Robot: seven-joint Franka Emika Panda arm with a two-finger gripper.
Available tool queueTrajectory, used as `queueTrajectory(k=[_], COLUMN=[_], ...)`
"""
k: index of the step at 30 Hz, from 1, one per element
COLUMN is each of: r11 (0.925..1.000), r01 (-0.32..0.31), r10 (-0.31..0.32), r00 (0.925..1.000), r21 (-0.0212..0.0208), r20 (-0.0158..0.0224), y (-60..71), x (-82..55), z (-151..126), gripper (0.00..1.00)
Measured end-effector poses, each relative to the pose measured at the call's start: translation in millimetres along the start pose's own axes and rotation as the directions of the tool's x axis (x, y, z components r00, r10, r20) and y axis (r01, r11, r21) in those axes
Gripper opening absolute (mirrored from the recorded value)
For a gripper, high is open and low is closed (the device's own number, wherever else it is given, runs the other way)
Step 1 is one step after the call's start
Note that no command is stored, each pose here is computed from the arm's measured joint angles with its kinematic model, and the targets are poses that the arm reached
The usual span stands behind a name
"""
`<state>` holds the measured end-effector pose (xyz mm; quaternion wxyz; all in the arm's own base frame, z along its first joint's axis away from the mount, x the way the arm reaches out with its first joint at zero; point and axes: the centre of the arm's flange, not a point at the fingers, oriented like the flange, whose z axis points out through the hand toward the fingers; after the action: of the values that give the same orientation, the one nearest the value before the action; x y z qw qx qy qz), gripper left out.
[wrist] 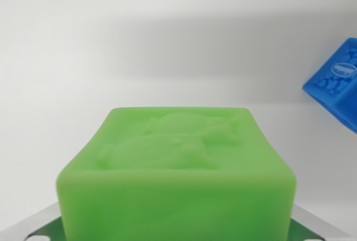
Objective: Stack cube
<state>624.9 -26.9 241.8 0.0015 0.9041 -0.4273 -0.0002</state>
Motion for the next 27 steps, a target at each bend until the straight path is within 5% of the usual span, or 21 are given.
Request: queueTrajectory(k=[13, 27], r11=[0.9942, 0.9737], r01=[-0.107, -0.228], r10=[0.107, 0.228], r00=[0.9942, 0.9737], r21=[0.0012, 0.0029], r20=[-0.0012, -0.0029], y=[14.2, 30.8], x=[20.0, 42.6], z=[1.9, 3.8], gripper=[0.00, 0.00])
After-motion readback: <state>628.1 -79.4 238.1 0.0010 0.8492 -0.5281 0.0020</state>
